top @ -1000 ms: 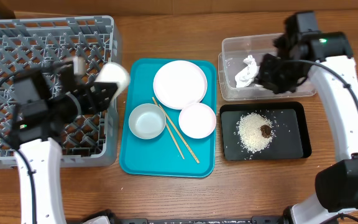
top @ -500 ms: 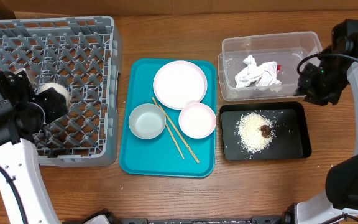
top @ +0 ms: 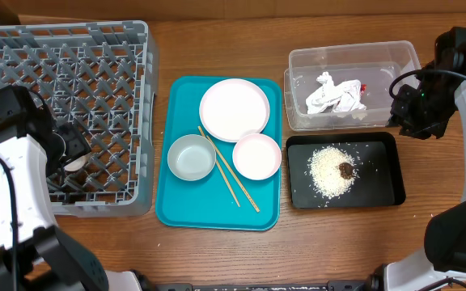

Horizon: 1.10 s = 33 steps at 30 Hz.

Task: Sort waste into correct bins and load items into the dishwasher

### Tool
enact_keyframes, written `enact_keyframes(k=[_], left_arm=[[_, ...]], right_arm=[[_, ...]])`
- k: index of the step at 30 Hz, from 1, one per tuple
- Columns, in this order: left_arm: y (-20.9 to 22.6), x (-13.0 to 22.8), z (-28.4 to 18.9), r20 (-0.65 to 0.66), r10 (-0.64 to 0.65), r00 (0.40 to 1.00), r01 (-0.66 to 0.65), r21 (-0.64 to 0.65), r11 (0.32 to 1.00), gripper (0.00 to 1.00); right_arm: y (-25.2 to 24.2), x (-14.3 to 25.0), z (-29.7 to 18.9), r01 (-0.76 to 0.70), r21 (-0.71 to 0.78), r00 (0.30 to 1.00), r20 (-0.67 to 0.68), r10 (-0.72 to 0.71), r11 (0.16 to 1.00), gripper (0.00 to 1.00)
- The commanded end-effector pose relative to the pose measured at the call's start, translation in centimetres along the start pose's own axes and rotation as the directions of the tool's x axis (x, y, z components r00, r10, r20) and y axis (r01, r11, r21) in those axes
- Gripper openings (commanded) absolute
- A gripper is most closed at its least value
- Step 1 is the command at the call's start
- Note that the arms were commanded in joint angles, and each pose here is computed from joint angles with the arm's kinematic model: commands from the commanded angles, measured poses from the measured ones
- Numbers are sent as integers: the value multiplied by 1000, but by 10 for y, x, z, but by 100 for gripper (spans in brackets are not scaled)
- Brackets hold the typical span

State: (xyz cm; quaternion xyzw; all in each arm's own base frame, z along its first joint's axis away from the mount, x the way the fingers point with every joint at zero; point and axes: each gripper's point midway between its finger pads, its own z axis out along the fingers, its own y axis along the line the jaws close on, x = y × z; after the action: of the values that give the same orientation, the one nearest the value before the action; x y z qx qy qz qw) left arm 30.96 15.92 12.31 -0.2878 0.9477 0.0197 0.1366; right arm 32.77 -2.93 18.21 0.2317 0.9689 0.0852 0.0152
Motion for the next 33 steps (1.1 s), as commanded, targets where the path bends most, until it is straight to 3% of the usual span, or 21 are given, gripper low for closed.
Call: enact_keyframes(k=[1,3,4,6,7,8,9,15,22,24,29,33], left_arm=[[4,0,8,-29,-22,999,22,-19,1000,5],[5,1,13,-43,-22,999,21,-25,999,15],[5,1,14,-46,-22,999,21,-27,999,35],[5,1,16,-50,-22,998,21,-27,999,52],[5,1,16,-51,-22,998,21,-27,999,66],[5,1,16,-50,-22,999,20,-27,999,94],[5,1,16,-50,-22,999,21,-26,999,100],[-7,-6,8,-36,-22,999,23,37,999,100],[-47,-39,-48,85,2,996,-22,234,972,100],[-72,-44,-72,152,65,986,-110,316,942,100],[-130,-28,-109,258,227,939,-313,369,875,100],[-182,5,-114,251,362,898,-437,406,802,100]], right_arm=[[-1,0,-15,15,-1,999,52,-15,1000,33],[-1,-1,-15,15,-1,998,53,-15,1000,33],[-1,0,-15,15,-1,999,52,-15,1000,33],[-1,0,-15,15,-1,999,52,-15,1000,33],[-1,0,-15,15,-1,999,52,-15,1000,33],[-1,0,-15,15,-1,999,52,-15,1000,33],[-1,0,-15,15,-1,999,52,-15,1000,33],[-2,1,-14,14,2,999,45,-14,1000,33],[-2,1,-14,14,1,999,45,-14,1000,34],[-2,1,-14,14,1,999,45,-14,1000,43],[-2,1,-14,14,1,999,45,-14,1000,49],[-2,1,-14,14,1,999,45,-14,1000,50]])
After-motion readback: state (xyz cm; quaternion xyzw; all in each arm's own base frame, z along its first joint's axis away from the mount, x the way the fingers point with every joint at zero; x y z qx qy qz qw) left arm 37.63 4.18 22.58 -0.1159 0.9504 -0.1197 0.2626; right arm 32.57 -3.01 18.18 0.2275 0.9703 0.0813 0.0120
